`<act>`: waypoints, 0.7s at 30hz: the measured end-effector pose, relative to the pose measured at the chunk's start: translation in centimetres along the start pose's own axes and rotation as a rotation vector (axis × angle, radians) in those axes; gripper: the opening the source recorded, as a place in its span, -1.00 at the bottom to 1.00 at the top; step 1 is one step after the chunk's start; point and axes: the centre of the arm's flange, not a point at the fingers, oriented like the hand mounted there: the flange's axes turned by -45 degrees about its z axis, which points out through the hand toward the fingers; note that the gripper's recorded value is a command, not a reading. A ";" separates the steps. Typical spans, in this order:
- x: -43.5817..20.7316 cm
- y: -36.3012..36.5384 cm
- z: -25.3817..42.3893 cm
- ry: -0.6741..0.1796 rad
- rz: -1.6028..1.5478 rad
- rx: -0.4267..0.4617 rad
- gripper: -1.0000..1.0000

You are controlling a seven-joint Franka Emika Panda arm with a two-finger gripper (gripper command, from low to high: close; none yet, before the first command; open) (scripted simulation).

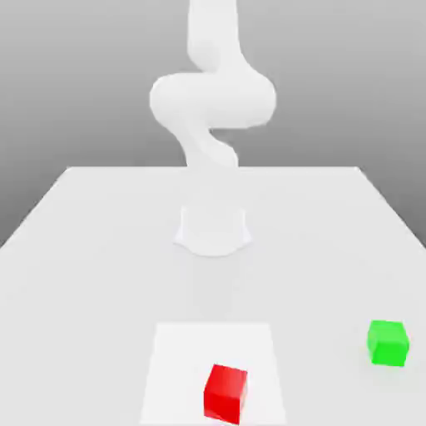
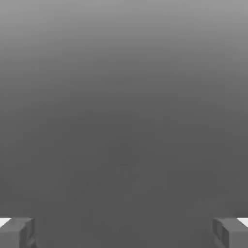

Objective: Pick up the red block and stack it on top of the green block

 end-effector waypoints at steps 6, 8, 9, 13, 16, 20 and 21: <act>-2.0 -0.6 12.3 -0.178 0.047 -0.053 0.00; -3.3 -0.7 16.1 -0.236 0.063 -0.066 0.00; -4.0 -0.7 18.0 -0.264 0.071 -0.072 0.00; -7.7 -0.7 25.0 -0.379 0.105 -0.090 0.00; -11.2 -0.8 29.7 -0.465 0.132 -0.097 0.00; -16.5 -0.9 35.2 -0.579 0.172 -0.100 0.00; -17.9 -1.1 36.4 -0.608 0.182 -0.099 0.00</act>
